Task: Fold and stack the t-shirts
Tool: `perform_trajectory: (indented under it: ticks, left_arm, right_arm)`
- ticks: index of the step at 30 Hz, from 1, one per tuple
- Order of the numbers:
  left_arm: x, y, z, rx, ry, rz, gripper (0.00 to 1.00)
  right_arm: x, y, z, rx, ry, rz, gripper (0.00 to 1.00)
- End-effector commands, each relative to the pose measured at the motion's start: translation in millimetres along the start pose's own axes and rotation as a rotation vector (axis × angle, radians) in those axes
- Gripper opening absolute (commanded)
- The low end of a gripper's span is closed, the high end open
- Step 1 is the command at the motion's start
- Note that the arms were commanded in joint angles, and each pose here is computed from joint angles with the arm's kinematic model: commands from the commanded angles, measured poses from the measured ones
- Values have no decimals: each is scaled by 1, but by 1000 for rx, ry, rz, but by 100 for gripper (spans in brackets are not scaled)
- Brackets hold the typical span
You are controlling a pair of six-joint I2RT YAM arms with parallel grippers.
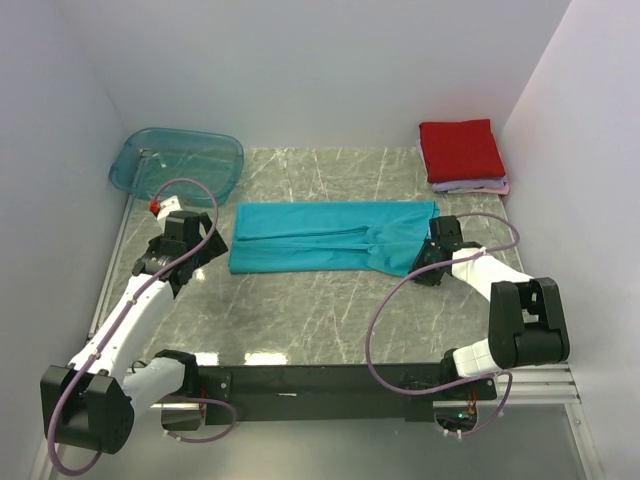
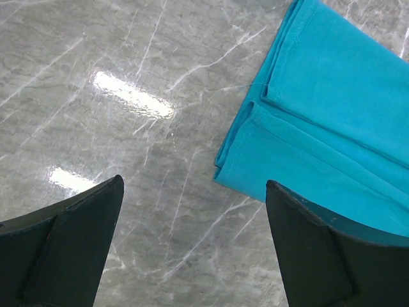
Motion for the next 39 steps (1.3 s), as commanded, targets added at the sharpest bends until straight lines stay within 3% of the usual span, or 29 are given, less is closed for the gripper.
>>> perform_trajectory:
  ticks: [1,2,9,26,39]
  left_arm:
    - [-2,-1,14,-2,-50,-3,98]
    - [-2,-1,14,-2,-49,-3,98]
    - [-1,-2,13,0,-47,-7,98]
    - [0,-1,11,6,-40,-4,98]
    - [3,-2,9,13,-27,-2,98]
  right_arm:
    - [5,-7,3,22,-14,-15,31]
    - [5,-8,3,22,-13,-19,31]
    - [4,-6,5,21,-15,-10,0]
    - [-46,91,86,-6,-168,220,0]
    - [-16,146,139,15,-174,266,0]
Point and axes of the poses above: each gripper's point midway between its finger pads, its own x axis out along the fingers, its own y axis along the line the jaws close on, z = x × y, the point moved 2 cm from there along -x, back along the fingers, and after that the axes turned 11 degrees about x, right-handed, at the moved point
